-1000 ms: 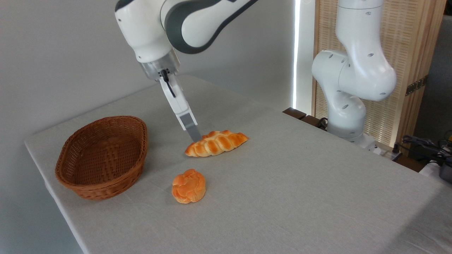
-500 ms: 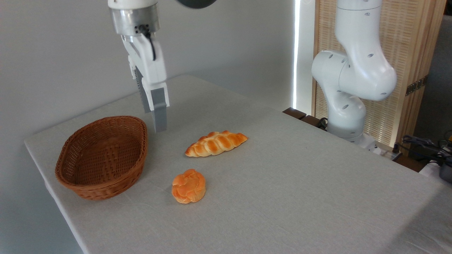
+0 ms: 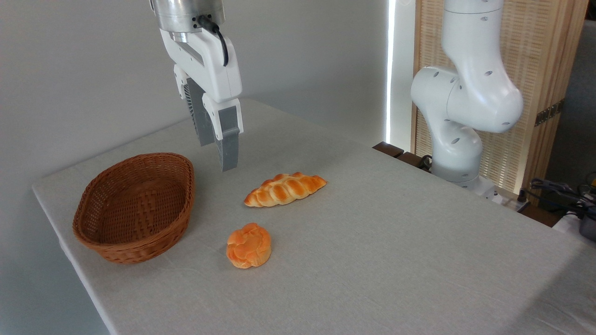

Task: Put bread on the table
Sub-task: 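Open the gripper, release the roll, and raise the gripper away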

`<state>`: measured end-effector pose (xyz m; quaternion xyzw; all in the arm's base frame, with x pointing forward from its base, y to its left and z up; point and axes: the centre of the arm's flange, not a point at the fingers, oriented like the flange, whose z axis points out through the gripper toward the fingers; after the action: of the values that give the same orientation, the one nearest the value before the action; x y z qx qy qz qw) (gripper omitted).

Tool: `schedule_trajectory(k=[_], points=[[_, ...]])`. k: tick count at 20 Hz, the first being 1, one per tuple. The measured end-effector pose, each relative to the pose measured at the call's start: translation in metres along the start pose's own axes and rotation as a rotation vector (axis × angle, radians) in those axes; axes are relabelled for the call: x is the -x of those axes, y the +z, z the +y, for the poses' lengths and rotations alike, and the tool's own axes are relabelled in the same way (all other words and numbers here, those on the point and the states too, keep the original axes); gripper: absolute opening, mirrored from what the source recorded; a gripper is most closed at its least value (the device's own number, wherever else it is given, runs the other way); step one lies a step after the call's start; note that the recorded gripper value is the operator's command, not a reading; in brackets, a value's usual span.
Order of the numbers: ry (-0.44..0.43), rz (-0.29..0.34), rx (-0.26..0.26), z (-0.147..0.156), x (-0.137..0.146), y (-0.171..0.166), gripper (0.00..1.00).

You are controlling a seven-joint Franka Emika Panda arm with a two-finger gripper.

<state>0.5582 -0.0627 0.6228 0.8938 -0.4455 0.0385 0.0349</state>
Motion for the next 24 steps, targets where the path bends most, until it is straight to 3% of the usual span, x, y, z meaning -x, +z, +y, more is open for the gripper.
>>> schedule_trajectory(k=[8, 24], points=[[-0.090, -0.023, 0.021, -0.025, 0.037, -0.003, 1.00], [-0.082, -0.020, 0.018, -0.023, 0.034, -0.005, 1.00]])
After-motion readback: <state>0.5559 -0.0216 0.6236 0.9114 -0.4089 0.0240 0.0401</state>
